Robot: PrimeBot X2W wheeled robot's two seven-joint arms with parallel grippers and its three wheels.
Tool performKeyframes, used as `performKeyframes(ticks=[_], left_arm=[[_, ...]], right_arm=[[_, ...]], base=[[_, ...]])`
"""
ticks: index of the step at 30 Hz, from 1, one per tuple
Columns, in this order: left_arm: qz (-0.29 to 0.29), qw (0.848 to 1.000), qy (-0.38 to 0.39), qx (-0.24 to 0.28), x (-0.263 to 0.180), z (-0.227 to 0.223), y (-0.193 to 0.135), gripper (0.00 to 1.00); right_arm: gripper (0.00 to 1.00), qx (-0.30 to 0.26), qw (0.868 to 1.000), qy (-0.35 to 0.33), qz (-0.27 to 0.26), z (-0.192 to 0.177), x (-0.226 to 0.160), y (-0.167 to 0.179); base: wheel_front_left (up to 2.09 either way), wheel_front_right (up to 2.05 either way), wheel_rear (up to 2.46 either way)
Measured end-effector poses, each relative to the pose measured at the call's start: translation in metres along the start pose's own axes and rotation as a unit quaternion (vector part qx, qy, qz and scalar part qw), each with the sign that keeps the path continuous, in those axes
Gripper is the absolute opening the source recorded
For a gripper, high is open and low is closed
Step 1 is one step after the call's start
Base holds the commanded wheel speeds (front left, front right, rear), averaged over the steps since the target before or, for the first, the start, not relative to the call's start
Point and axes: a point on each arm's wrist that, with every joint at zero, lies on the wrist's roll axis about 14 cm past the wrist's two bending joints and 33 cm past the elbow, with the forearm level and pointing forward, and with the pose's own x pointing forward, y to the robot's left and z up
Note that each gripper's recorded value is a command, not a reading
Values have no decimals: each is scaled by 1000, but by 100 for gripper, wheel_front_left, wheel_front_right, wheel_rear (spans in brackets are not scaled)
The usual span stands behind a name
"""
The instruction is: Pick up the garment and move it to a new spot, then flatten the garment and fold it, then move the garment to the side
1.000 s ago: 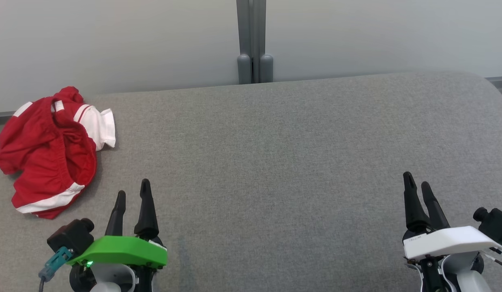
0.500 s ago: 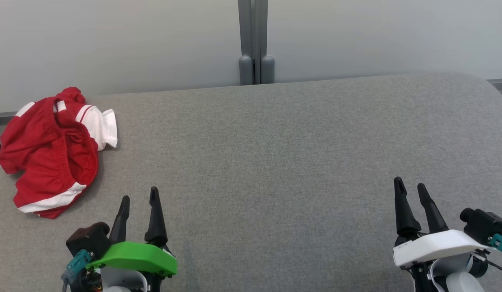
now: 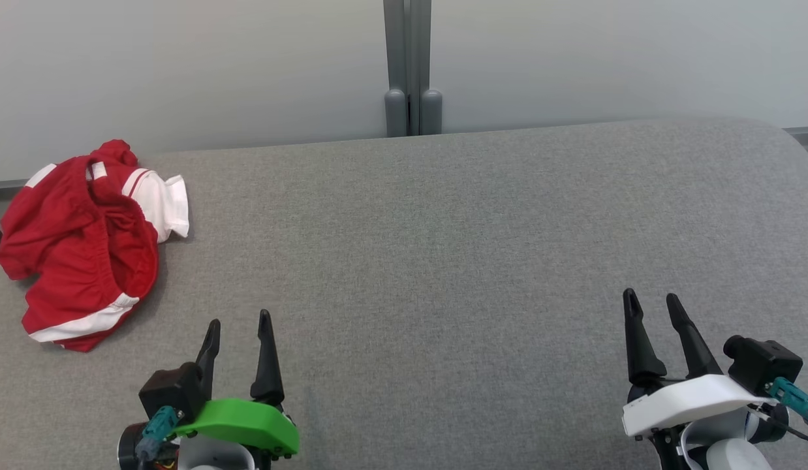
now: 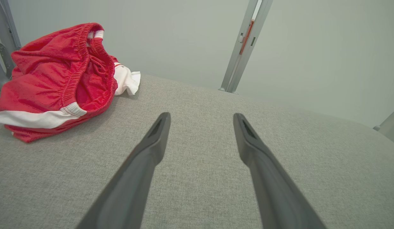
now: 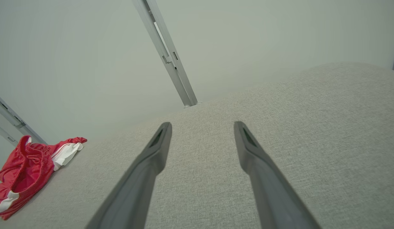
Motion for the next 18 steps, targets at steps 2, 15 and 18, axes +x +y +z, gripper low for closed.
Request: performKeyframes(ticks=[2, 15, 18], left_arm=[[-3, 1000, -2, 11, 0, 0, -2, 100], [-19, 998, -8, 57, 3, -2, -12, 100], [-21, 998, -12, 66, 3, -1, -14, 100]], right_arm=[[100, -10, 1000, -2, 2, 0, 0, 1], [100, -57, 998, -8, 8, 2, -1, 1], [100, -68, 998, -9, 9, 2, -1, 1]], base=[[0, 0, 0], [0, 0, 0], [0, 0, 0]])
